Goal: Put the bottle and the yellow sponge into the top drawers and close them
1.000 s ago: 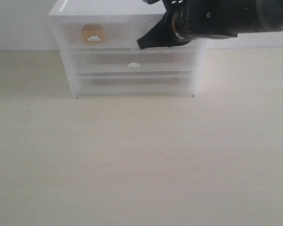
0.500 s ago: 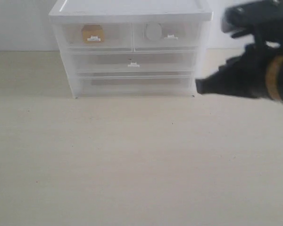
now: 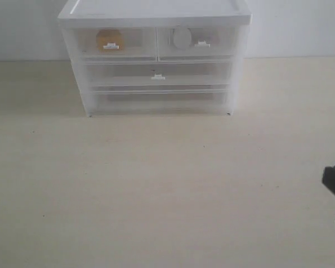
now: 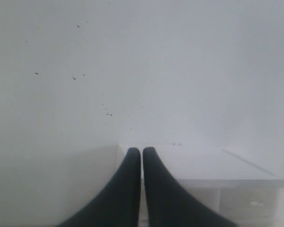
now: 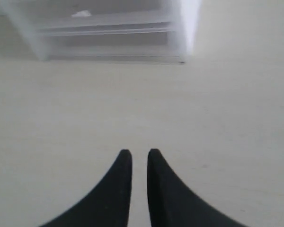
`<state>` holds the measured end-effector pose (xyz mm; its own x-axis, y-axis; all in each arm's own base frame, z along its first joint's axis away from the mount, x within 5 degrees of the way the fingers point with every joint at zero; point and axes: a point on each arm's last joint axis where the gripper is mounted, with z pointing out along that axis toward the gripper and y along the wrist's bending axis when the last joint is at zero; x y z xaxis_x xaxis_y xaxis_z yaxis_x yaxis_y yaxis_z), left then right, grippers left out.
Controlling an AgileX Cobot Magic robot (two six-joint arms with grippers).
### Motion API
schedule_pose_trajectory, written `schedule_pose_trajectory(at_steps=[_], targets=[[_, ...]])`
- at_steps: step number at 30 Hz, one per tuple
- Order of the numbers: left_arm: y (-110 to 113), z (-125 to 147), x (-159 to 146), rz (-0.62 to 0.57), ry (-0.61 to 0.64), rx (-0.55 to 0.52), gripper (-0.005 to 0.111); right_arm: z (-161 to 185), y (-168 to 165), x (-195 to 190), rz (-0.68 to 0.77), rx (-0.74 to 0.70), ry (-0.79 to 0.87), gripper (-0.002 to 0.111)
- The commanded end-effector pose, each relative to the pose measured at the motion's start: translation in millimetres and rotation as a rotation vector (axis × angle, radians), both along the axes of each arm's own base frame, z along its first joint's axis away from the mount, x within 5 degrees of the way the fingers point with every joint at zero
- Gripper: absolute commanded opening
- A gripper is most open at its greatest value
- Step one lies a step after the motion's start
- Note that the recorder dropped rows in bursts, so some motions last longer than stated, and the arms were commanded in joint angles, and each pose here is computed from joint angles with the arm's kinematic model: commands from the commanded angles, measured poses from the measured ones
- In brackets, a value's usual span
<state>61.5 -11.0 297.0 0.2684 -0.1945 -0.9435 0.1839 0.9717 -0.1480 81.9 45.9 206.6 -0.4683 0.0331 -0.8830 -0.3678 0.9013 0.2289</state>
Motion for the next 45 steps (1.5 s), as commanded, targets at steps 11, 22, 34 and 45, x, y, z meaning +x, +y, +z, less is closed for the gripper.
schedule_pose_trajectory(at_steps=[11,22,34,45], targets=[[0.2,-0.9,-0.2,0.000,0.001,-0.010,0.004,-14.7,-0.9,-25.1,0.185,0.085,-0.201,0.012],[0.3,-1.1,-0.1,0.001,0.003,-0.010,0.004,-5.5,-27.9,-23.1,-0.193,0.100,-0.343,0.012],[0.3,-1.1,-0.1,0.001,0.003,-0.010,0.004,-11.9,-30.2,-28.3,-0.219,0.070,-0.302,0.012],[0.4,-0.8,-1.1,0.001,-0.002,-0.010,0.004,-11.5,-30.3,-28.2,-0.222,0.076,-0.304,0.012]])
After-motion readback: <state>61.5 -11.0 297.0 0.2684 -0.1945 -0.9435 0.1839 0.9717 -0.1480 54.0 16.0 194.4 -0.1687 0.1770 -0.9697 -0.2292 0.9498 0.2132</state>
